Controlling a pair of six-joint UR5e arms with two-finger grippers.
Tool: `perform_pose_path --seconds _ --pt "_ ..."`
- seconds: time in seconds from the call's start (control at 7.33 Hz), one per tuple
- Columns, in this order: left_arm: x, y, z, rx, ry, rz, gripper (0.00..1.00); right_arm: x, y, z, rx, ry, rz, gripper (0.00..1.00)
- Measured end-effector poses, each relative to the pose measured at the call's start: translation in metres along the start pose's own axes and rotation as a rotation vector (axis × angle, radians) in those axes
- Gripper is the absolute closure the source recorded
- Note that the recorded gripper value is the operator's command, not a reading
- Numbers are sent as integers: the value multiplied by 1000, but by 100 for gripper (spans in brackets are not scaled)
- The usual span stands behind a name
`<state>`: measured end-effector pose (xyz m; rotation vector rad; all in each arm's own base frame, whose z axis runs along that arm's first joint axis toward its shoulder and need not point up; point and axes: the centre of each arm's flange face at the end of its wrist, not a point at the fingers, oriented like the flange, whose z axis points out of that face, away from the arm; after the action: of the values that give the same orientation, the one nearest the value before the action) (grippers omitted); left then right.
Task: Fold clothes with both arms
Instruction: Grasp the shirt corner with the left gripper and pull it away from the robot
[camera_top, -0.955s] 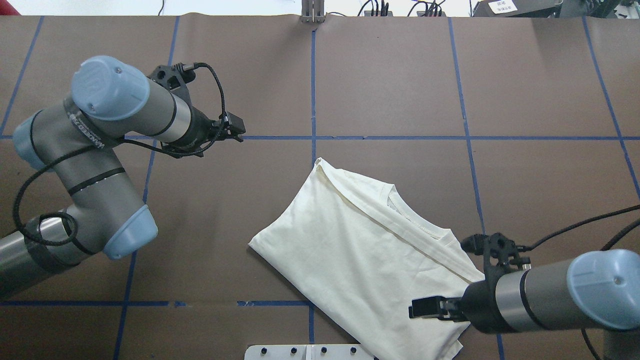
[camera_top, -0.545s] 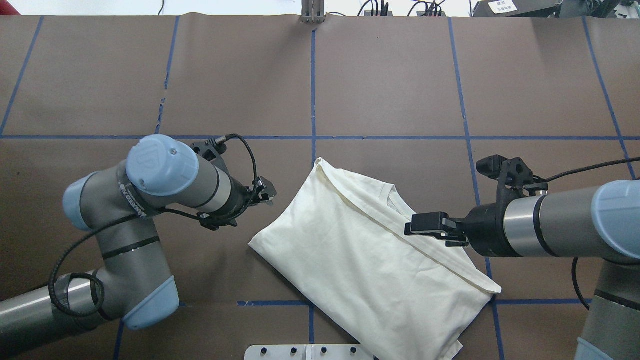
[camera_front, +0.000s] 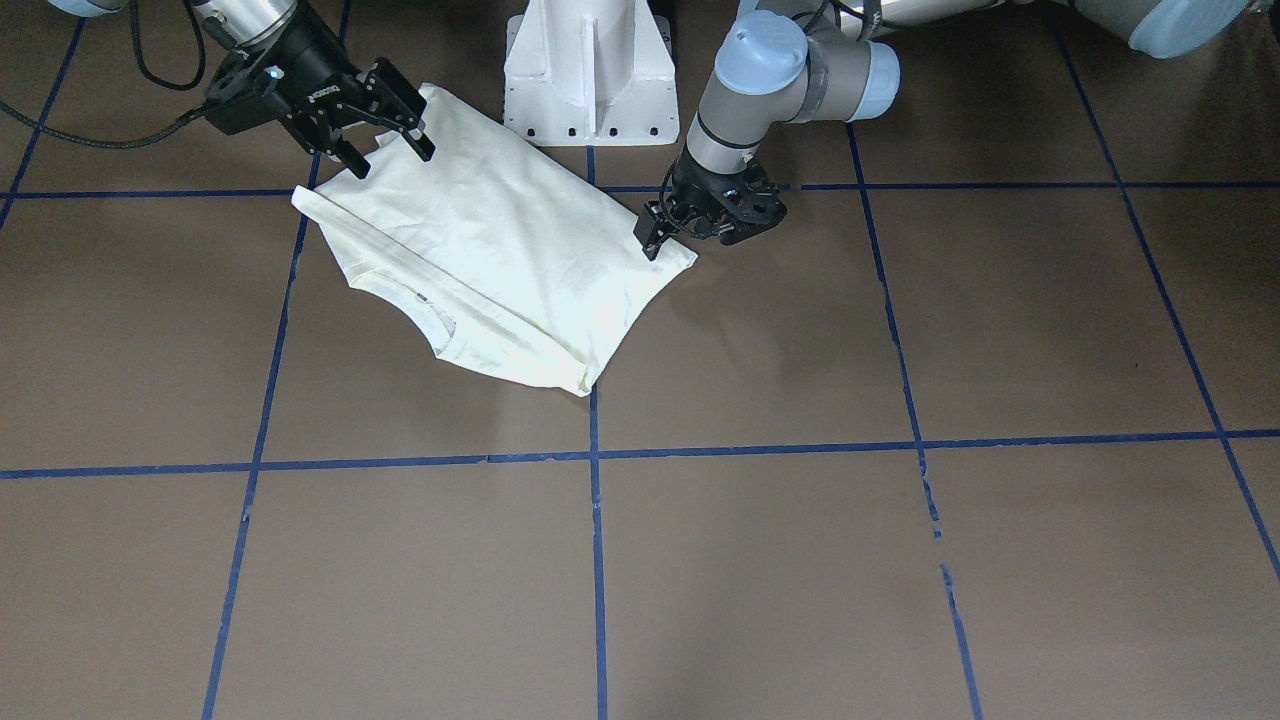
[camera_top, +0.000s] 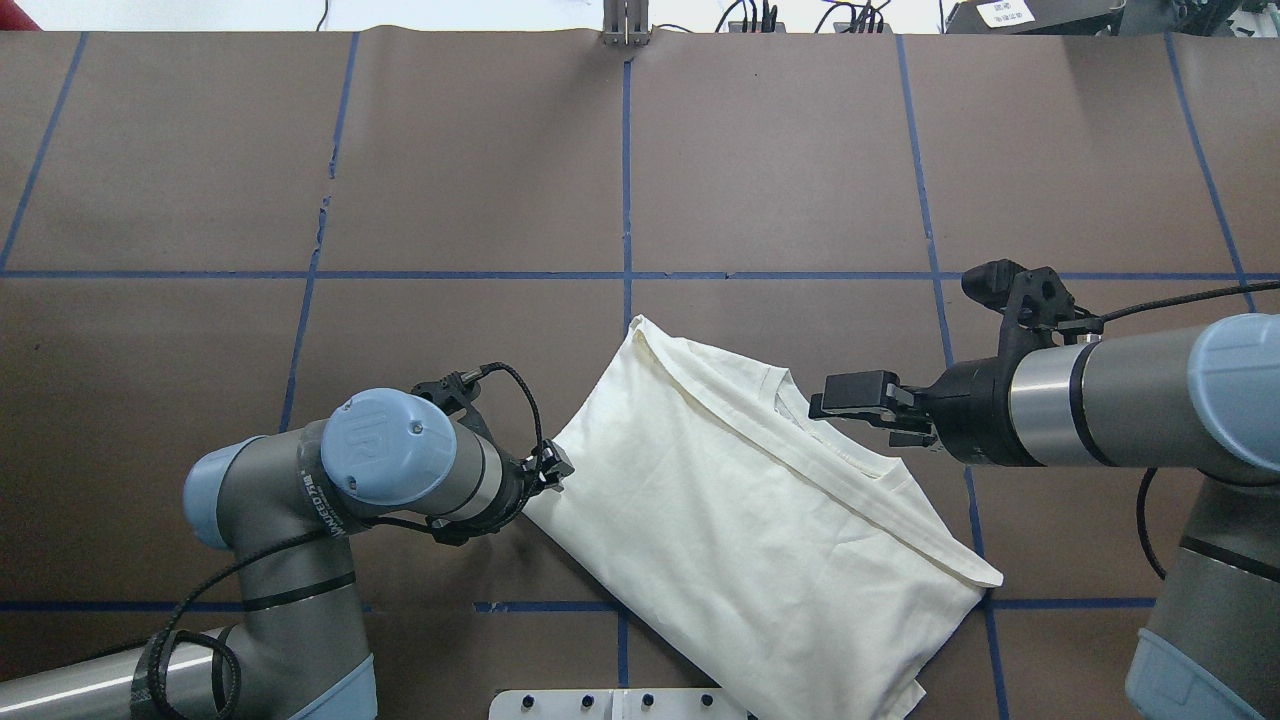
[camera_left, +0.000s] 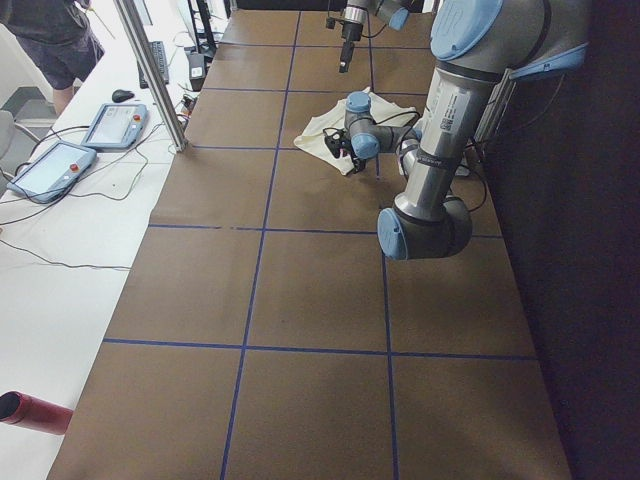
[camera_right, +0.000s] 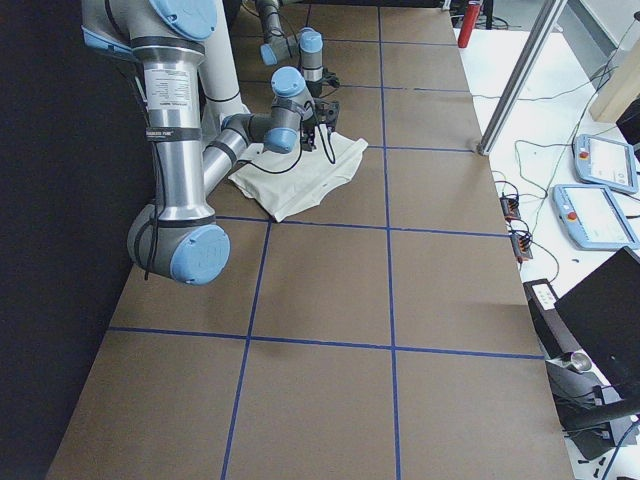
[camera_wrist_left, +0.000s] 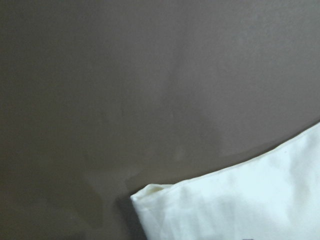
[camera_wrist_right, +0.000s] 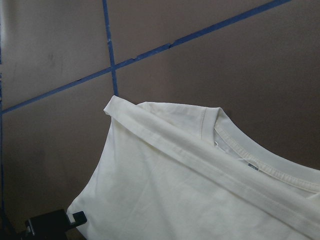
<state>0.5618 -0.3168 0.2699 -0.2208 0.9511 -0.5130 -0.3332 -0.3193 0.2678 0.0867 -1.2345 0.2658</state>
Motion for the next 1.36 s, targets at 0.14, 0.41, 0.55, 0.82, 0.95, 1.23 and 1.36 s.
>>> perform_pose_path --seconds 0.14,0.41,0.55,0.82,0.95,1.23,1.36 --pt "-1 -1 2 9 -13 -4 26 0 -1 2 0 2 1 0" --pt "-1 -8 4 24 -25 -14 57 0 -1 3 1 2 1 0" --pt "-1 -10 5 28 -28 -16 81 0 -2 4 0 3 1 0" --pt "-1 -11 6 29 -28 -17 100 3 -3 9 0 12 4 0" --pt "-1 -12 5 31 -28 -18 100 4 -4 11 0 17 6 0" --pt "2 -25 -1 45 -18 -28 100 6 -5 14 0 23 8 0" --pt "5 -41 -9 64 -7 -39 100 8 -5 16 -1 27 9 0"
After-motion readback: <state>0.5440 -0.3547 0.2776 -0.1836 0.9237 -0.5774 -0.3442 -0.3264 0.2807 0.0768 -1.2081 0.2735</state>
